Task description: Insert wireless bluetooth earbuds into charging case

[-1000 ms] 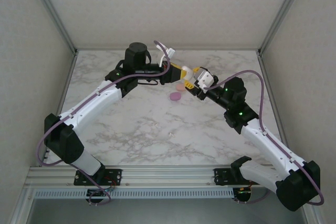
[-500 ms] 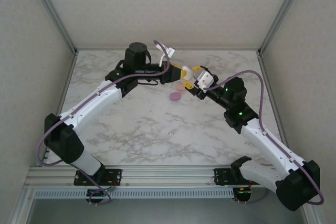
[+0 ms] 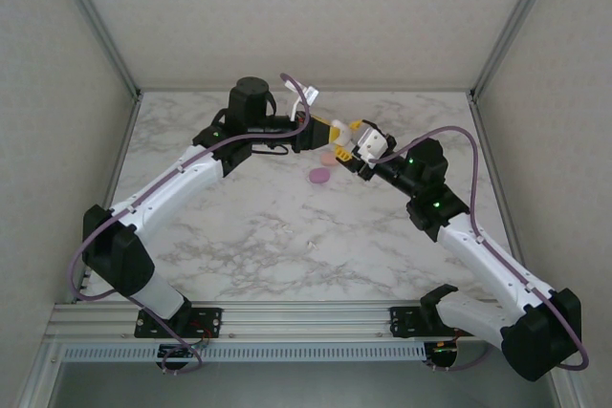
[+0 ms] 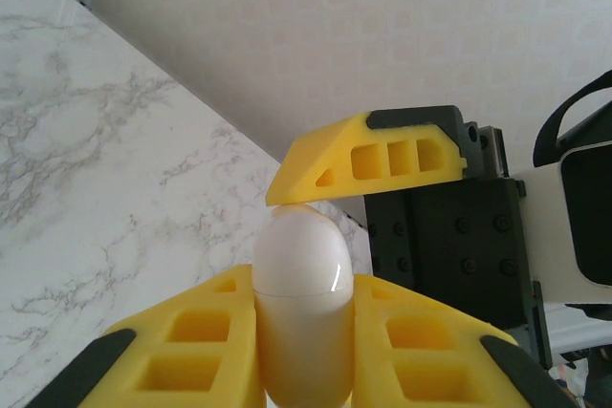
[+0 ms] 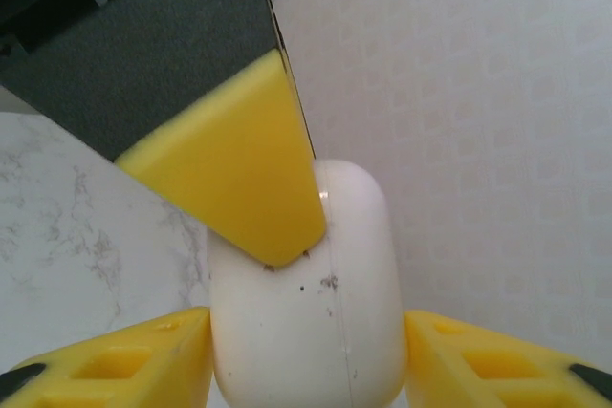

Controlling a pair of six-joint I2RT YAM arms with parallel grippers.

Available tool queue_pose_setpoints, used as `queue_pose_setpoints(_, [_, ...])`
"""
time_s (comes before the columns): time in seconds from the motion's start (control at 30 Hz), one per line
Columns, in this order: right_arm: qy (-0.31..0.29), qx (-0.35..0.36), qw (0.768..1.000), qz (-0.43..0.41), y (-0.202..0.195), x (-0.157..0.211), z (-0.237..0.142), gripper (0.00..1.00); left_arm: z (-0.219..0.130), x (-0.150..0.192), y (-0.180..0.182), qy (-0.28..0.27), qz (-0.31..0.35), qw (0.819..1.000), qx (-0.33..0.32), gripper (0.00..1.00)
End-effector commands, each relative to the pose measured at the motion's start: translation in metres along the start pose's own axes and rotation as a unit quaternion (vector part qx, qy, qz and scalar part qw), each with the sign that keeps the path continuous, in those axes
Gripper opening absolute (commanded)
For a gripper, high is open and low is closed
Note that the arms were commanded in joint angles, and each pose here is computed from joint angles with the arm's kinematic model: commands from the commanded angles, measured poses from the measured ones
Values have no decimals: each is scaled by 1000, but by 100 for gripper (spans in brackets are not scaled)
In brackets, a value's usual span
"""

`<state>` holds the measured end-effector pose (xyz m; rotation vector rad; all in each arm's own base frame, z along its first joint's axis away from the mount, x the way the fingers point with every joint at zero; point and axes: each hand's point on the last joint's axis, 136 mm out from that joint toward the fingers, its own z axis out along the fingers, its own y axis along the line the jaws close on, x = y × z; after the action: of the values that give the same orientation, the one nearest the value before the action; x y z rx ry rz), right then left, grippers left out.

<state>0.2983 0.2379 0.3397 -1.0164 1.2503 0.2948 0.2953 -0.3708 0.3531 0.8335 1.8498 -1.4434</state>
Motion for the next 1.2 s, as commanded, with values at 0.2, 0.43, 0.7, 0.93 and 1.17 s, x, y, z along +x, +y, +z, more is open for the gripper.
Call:
queue_pose_setpoints(0.2, [-27,5,999,-22,-12,-25,3,47,1,-3,-4,5,-2,1000,14,16])
queue_pose_setpoints(0.43, [9,8,999,-37,-11,-10,2,44,-1,-5,-8,0,6,1000,17,19])
queue_pose_setpoints(0.7, [-8,-4,999,-37,-10,-22,2,39,-1,-3,-7,8,14,1000,14,33])
queue_pose_setpoints(0.93, [-12,-12,999,-37,-8,-24,3,39,2,8,-2,34,4,999,13,40])
queue_pose_setpoints(1.17, [-2,-31,999,-42,-3,-22,4,40,6,5,-3,32,6,999,19,37])
